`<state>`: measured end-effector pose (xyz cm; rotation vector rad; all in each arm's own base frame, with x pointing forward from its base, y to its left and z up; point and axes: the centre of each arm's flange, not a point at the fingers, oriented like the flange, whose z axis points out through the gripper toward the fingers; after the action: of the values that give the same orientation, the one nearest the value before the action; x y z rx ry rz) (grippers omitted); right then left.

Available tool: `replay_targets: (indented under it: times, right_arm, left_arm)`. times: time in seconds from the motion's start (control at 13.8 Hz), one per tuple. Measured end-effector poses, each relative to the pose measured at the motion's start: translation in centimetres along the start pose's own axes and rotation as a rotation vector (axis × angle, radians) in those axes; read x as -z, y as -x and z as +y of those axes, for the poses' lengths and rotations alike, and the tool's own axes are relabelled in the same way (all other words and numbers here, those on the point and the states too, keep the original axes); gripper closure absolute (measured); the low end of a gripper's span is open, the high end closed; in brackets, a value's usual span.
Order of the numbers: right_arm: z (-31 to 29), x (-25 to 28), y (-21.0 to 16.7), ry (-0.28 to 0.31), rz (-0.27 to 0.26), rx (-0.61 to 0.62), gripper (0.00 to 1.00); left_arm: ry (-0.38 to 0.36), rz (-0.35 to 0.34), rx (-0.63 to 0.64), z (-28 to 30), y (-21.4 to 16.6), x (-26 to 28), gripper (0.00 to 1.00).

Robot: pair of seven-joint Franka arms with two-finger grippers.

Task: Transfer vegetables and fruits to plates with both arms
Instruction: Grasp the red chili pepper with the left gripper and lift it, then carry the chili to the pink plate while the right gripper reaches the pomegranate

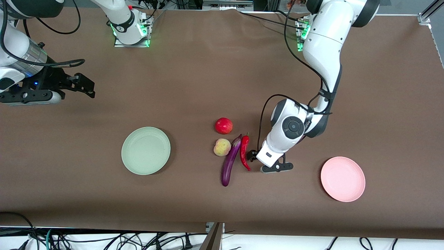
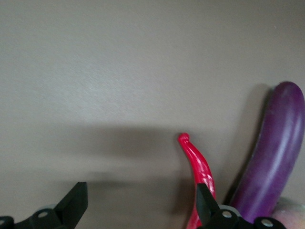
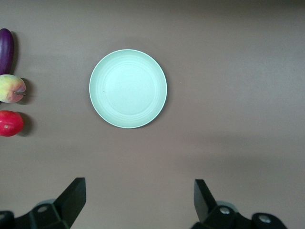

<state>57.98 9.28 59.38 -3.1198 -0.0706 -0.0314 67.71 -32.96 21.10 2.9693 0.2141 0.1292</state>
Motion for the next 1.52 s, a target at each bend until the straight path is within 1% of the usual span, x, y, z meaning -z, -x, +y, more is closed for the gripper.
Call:
replay_targets:
  times: [0.15, 0.29, 0.87, 1.02, 1.09, 1.16, 1.52]
  right_arm:
    - [0.0, 0.0, 0.0, 0.000, 0.000, 0.000, 0.00]
    - [0.0, 0.0, 0.0, 0.000, 0.000, 0.000, 0.00]
    - [0.0, 0.0, 0.0, 0.000, -0.001, 0.000, 0.00]
    - [0.0, 0.0, 0.0, 0.000, -0.001, 0.000, 0.00]
    - [0.0, 0.0, 0.0, 0.000, -0.001, 0.000, 0.00]
    - [0.0, 0.0, 0.0, 0.000, -0.001, 0.000, 0.00]
    - [0.0, 0.0, 0.0, 0.000, -0.001, 0.000, 0.00]
  left_arm:
    - [-0.004, -0.012, -0.024, 1.4, 1.3, -1.2, 0.00]
    - [-0.003, -0.009, -0.039, 2.4, 2.3, -2.2, 0.00]
    - [-0.017, -0.034, -0.071, 3.8, 4.3, -4.3, 0.00]
    - [-0.015, -0.024, -0.074, 3.7, 4.5, -5.2, 0.00]
    - [-0.013, -0.016, -0.073, 3.7, 4.3, -5.2, 0.07]
    - [-0.013, -0.011, -0.072, 3.5, 4.2, -5.1, 0.19]
    - [-0.008, 0.015, -0.062, 3.2, 3.0, -4.0, 0.74]
